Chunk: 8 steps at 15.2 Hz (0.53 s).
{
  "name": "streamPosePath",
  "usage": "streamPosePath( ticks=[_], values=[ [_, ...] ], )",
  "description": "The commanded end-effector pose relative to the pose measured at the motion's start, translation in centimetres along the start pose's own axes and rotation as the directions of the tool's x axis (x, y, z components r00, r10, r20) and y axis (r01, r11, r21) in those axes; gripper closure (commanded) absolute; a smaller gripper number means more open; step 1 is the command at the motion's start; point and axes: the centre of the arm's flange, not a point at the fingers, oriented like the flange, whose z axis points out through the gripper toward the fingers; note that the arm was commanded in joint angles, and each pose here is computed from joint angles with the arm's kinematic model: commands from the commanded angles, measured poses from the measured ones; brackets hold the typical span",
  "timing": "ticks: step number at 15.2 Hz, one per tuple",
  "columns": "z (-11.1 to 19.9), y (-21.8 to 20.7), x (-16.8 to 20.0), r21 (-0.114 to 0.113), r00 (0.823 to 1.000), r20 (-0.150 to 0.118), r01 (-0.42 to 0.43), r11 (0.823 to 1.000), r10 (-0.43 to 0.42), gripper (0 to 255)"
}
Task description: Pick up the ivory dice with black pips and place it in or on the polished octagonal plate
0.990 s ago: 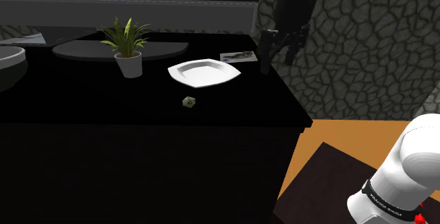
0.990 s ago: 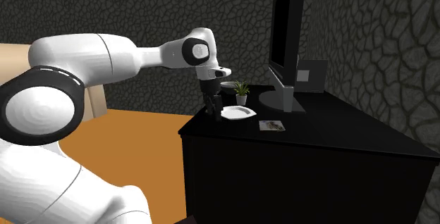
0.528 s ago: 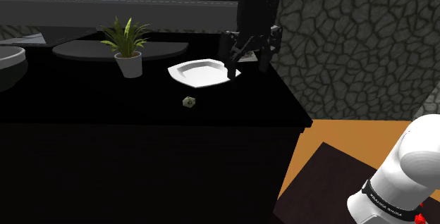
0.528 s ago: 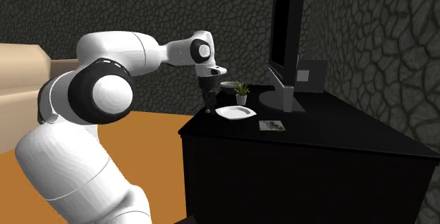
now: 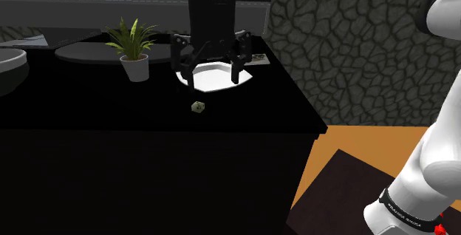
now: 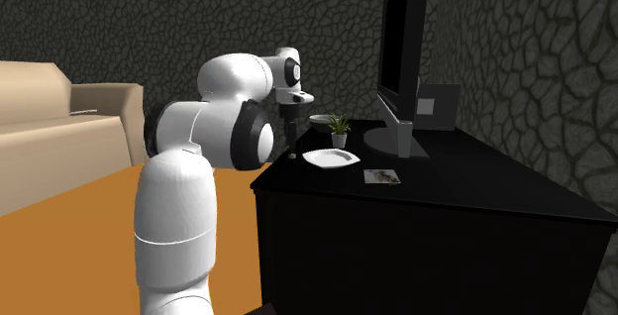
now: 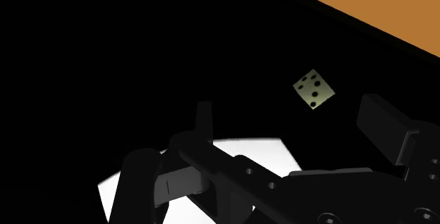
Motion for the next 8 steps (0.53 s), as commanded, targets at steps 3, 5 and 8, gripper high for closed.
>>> streamPosePath(
  ticks=[3,5,8],
  values=[
    [0.5,-3.3,0.7,0.003,0.999,0.019,-0.046,0.999,0.045,0],
    [1.6,-3.4,0.6,0.003,0.999,0.019,-0.046,0.999,0.045,0],
    [3.1,-3.4,0.6,0.003,0.999,0.019,-0.046,0.999,0.045,0]
  ],
)
